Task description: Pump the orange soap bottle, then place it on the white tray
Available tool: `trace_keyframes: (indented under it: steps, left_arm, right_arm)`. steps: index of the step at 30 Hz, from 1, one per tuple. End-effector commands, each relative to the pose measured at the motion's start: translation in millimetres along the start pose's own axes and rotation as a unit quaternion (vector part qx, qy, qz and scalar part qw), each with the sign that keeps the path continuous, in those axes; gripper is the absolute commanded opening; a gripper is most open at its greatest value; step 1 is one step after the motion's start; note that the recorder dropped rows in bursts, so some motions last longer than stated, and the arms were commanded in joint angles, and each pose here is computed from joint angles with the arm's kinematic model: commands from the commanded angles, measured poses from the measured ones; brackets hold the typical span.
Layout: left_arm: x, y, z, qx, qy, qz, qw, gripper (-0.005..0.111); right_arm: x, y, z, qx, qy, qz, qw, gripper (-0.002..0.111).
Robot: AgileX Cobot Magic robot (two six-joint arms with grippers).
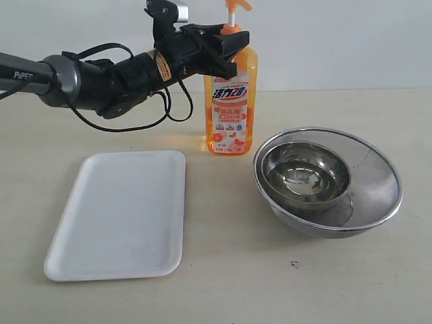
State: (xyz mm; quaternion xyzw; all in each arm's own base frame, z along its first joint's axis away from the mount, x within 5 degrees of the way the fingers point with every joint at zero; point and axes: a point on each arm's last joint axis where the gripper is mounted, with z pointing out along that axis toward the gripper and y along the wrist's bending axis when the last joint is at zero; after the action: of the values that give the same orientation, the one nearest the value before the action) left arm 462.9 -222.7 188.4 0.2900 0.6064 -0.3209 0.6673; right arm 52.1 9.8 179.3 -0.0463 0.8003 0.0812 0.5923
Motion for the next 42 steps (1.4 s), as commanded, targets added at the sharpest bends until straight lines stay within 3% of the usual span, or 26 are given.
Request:
trace_keyframes:
  steps: [1,5,14,33,42]
  left_arm:
    - [4,1.8,0,-0.011,0.017,0.007,1.000,0.020]
    - [5,1.7,0,-0.010,0.017,0.020,1.000,0.005]
    - [-3,0.8,0,-0.008,0.028,0.028,0.999,0.005]
    - [-56,-8.2,-6,0.005,0.052,0.026,0.998,0.005]
    - [-74,-14.9,-30,-0.042,0.077,-0.009,0.996,0.005]
  right_arm:
    - [-1,0,0,0.003,-0.006,0.000,1.000,0.087]
    - [-1,0,0,0.003,-0.006,0.000,1.000,0.087]
    - [-1,0,0,0.003,-0.006,0.000,1.000,0.087]
    - [-1,0,0,0.003,-0.005,0.000,1.000,0.087]
    - [-1,0,0,0.003,-0.005,0.000,1.000,0.087]
